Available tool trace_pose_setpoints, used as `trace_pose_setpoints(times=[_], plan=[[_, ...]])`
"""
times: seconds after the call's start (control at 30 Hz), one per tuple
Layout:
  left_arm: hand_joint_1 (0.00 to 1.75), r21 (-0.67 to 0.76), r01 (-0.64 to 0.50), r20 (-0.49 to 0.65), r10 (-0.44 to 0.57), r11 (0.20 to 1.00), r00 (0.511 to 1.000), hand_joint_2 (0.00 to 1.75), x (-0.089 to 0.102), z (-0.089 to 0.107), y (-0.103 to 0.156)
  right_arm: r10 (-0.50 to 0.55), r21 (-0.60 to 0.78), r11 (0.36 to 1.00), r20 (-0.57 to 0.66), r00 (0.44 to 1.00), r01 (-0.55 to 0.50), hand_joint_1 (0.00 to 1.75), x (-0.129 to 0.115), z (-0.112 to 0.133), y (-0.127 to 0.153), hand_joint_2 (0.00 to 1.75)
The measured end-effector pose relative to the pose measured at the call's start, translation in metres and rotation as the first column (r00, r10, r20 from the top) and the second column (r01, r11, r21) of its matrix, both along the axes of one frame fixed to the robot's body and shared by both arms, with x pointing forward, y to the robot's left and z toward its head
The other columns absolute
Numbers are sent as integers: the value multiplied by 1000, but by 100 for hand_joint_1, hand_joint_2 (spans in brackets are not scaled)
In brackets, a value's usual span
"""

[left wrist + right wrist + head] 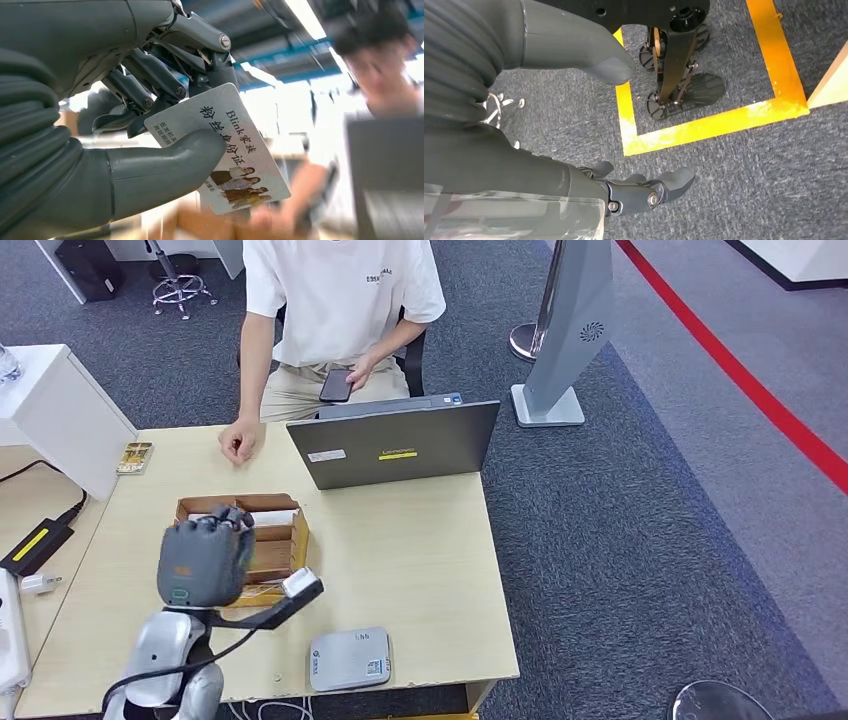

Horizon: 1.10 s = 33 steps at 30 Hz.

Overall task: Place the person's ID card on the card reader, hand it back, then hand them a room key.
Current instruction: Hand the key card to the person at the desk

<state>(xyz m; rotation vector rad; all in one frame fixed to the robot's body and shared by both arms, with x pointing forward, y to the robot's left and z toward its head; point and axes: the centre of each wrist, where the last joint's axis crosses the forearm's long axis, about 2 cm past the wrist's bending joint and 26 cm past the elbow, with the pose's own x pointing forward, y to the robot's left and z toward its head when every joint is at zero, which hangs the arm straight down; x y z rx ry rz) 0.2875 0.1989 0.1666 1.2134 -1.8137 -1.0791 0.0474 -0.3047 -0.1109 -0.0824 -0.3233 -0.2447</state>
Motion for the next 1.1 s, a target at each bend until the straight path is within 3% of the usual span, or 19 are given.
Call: trace_pose_setpoints(times=[0.2,0.3,0.73,0.87,1.1], plan=[[175,-17,-166,258,165,986,952,175,65,98,34,53,10,999,-2,999,-53,0,4,0,1,175],[175,-25,-234,313,230,972,921,175,83,127,47,58,11,998,-1,998,-58,0,4,0,1,175],[175,18,-400,359,367,916,858,175,117,151,96,89,19,996,-6,996,-89,0,5,1,1,175],[0,40,-410,358,370,911,857,175,124,150,104,97,18,995,-6,995,-96,0,6,1,2,175],[0,72,-390,347,344,918,873,175,127,143,106,99,18,995,-6,995,-99,0,6,1,2,175]])
